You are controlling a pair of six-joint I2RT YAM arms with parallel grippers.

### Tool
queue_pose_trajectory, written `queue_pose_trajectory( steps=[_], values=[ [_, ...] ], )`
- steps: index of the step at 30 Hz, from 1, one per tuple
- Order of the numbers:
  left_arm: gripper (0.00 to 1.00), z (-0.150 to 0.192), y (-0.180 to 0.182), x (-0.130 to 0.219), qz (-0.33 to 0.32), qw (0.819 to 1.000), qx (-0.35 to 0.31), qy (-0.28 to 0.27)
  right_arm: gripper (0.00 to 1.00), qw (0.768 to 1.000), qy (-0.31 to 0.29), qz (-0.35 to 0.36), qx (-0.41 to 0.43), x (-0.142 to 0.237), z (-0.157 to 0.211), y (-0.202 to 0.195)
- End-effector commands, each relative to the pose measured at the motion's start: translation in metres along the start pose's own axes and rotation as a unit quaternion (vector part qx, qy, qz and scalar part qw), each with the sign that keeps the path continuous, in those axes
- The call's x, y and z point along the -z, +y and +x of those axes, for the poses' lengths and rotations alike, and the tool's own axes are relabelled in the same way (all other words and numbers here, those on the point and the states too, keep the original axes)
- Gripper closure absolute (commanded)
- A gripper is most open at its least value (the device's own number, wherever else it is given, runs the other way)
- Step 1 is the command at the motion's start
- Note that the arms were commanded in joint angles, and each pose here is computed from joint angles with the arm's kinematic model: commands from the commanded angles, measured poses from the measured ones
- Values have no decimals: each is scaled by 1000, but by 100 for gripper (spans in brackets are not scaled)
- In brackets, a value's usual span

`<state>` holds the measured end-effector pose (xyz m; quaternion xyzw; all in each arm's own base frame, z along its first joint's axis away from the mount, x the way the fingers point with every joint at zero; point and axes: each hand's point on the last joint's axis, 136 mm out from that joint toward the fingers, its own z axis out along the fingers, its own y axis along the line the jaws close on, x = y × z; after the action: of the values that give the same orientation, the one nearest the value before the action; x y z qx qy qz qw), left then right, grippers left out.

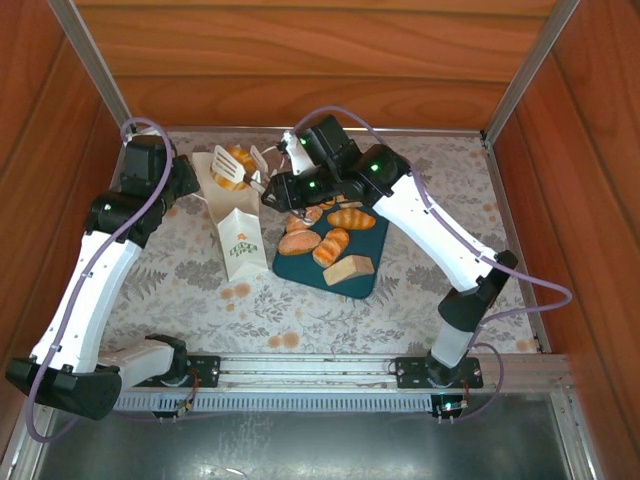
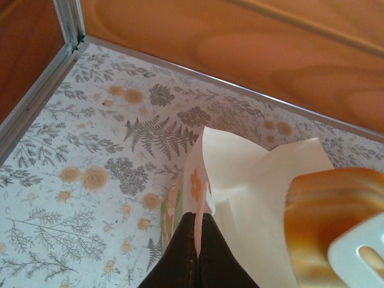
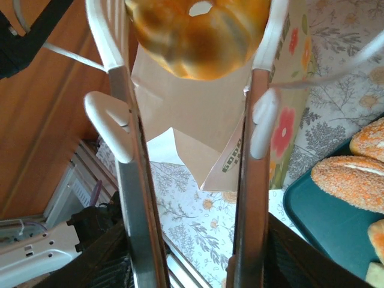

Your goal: Place the fake bread into the paper bag

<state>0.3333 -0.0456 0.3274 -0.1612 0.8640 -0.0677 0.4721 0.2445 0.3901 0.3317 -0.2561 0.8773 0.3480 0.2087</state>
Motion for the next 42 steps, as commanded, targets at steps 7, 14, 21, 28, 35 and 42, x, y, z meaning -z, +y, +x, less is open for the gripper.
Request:
queue_pose_trajectory(
  steps=[7,14,21,28,35,42],
  values=[
    [100,-3,3,2,-1,1000,9,-10,42,999,-27,-34,26,14,-17,26],
    [100,-1,2,1,1,1000,5,-7,46,995,-81,-47,40,56,-34,43],
    [100,-1,3,2,2,1000,3,-7,48,988,-152,4,41,122,-34,28],
    [100,-1,1,2,6,1000,4,-6,48,981,-162,95,-48,151,9,-52],
    [100,-2,0,2,8,1000,4,-6,48,970,-77,153,-173,125,96,-114],
    [100,-3,-2,4,13,1000,4,-8,49,950,-18,131,-283,95,161,-129]
  ],
)
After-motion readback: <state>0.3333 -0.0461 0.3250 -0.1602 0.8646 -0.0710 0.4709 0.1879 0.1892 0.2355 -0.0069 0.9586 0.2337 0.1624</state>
